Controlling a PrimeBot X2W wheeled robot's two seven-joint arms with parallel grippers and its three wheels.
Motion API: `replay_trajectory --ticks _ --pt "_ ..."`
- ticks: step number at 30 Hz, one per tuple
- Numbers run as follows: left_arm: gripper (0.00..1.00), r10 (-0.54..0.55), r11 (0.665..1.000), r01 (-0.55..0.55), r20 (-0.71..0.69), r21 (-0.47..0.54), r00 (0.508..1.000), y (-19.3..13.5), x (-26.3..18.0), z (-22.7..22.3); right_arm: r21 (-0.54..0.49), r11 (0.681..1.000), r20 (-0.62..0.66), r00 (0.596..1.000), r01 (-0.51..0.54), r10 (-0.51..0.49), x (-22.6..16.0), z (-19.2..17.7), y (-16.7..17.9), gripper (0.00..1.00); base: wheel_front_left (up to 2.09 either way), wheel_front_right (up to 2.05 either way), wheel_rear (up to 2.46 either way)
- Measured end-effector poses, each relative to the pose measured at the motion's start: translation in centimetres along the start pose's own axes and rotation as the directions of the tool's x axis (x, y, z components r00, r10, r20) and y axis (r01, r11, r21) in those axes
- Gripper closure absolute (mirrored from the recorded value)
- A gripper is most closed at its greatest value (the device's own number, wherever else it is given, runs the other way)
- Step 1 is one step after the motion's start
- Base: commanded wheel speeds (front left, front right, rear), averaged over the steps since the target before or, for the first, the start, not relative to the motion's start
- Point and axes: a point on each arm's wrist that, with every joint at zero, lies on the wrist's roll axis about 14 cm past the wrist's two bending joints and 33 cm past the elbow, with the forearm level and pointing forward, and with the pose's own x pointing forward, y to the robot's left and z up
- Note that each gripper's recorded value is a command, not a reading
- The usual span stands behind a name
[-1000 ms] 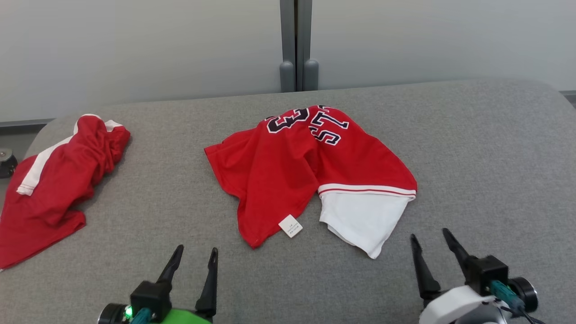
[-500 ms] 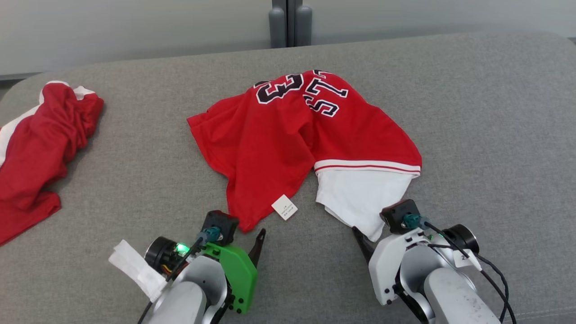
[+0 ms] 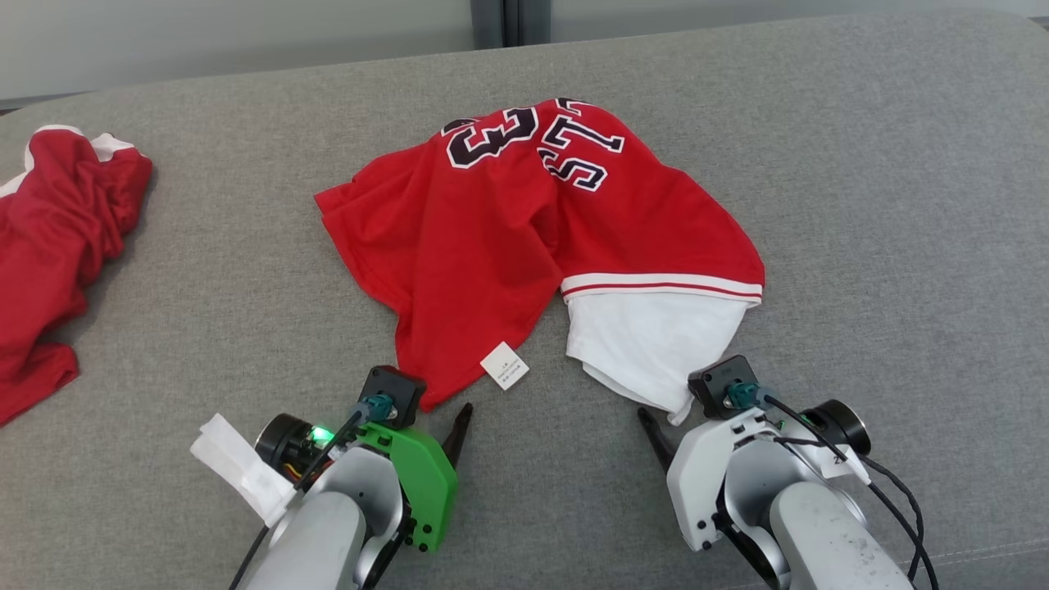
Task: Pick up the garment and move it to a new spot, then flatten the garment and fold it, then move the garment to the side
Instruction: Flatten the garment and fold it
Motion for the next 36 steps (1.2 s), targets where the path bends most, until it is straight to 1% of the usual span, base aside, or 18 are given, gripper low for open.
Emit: replay_trajectory --ticks 4,5,6,7,8,10,13,15,16,18,20,23,26,29,31,33,35,36 --pt "0.65 0.003 1.000 -0.003 0.000 0.002 1.000 0.4 0.3 -0.1 0.002 1.000 -0.020 1.000 -0.004 0.004 0.3 -0.3 0.0 0.00 0.00 0.00 0.00" --pt "0.87 0.005 1.000 -0.005 -0.002 0.003 1.000 0.6 0.4 -0.2 0.003 1.000 -0.028 1.000 -0.005 0.005 0.4 -0.4 0.0 0.00 0.00 0.00 0.00" --pt "1.00 0.006 1.000 -0.006 -0.004 0.003 1.000 0.7 0.4 -0.2 0.004 1.000 -0.041 0.999 -0.008 0.008 0.5 -0.6 0.1 0.25 0.00 0.00 0.00" --pt "1.00 0.008 1.000 -0.008 -0.004 0.003 1.000 0.8 0.5 -0.2 0.002 1.000 -0.049 0.999 -0.011 0.011 0.6 -0.6 0.2 0.82 0.00 0.00 0.00" --pt "1.00 0.010 1.000 -0.010 -0.002 0.000 1.000 0.9 0.5 -0.2 0.008 1.000 -0.045 0.999 -0.004 0.004 0.6 -0.5 -0.1 1.00 0.00 0.00 0.00" --pt "1.00 0.015 1.000 -0.015 0.018 -0.018 1.000 1.2 0.4 0.2 0.019 1.000 -0.035 0.999 0.009 -0.008 0.6 -0.4 -0.6 1.00 0.00 0.00 0.00" --pt "1.00 0.029 0.998 -0.026 0.062 -0.053 0.998 1.6 -0.1 1.0 0.073 0.996 0.032 0.998 0.051 -0.054 -0.1 0.8 -2.3 1.00 0.00 0.00 0.00" --pt "1.00 0.049 0.995 -0.038 0.118 -0.094 0.992 2.3 -0.9 2.2 0.107 0.990 0.106 0.989 0.095 -0.106 -1.1 2.3 -4.0 1.00 0.00 0.00 0.00" --pt "1.00 0.056 0.995 -0.043 0.140 -0.095 0.989 2.5 -1.3 2.7 0.120 0.986 0.137 0.982 0.113 -0.129 -1.7 3.1 -4.7 1.00 0.00 0.00 0.00" --pt "1.00 0.073 0.991 -0.048 0.209 -0.124 0.975 3.1 -2.6 4.4 0.153 0.975 0.222 0.956 0.159 -0.191 -3.5 5.2 -6.5 1.00 0.00 0.00 0.00" --pt "1.00 0.083 0.990 -0.049 0.262 -0.134 0.961 3.4 -4.1 5.9 0.186 0.962 0.303 0.920 0.200 -0.250 -5.7 7.3 -8.2 1.00 0.00 0.00 0.00" --pt "1.00 0.070 0.994 -0.036 0.350 -0.101 0.934 3.1 -7.0 8.9 0.228 0.940 0.408 0.851 0.256 -0.330 -10.0 10.4 -10.4 1.00 0.00 0.00 0.00" --pt "1.00 0.043 0.997 -0.009 0.452 -0.078 0.891 2.2 -10.5 12.7 0.217 0.921 0.496 0.776 0.324 -0.390 -14.8 13.4 -11.8 1.00 0.00 0.00 0.00" --pt "1.00 -0.004 1.000 0.019 0.550 -0.021 0.835 0.4 -14.6 16.7 0.221 0.903 0.597 0.681 0.369 -0.425 -20.4 16.6 -12.7 1.00 0.00 0.00 0.00" --pt "1.00 -0.027 0.999 0.008 0.599 0.034 0.800 -0.5 -17.2 18.8 0.222 0.891 0.646 0.625 0.396 -0.439 -23.8 18.0 -13.2 1.00 0.00 0.00 0.00" --pt "1.00 -0.051 0.996 -0.012 0.650 0.092 0.758 -1.2 -20.0 21.2 0.217 0.872 0.700 0.553 0.439 -0.452 -27.7 19.9 -13.8 1.00 0.00 0.00 0.00" --pt "1.00 -0.089 0.989 -0.015 0.688 0.144 0.720 -2.1 -22.3 23.2 0.205 0.847 0.736 0.493 0.490 -0.463 -30.9 21.4 -14.4 1.00 0.00 0.00 0.00" --pt "1.00 -0.104 0.985 -0.026 0.696 0.173 0.711 -2.4 -23.2 24.0 0.200 0.834 0.752 0.465 0.514 -0.467 -32.4 22.1 -14.7 1.00 0.00 0.00 0.00"
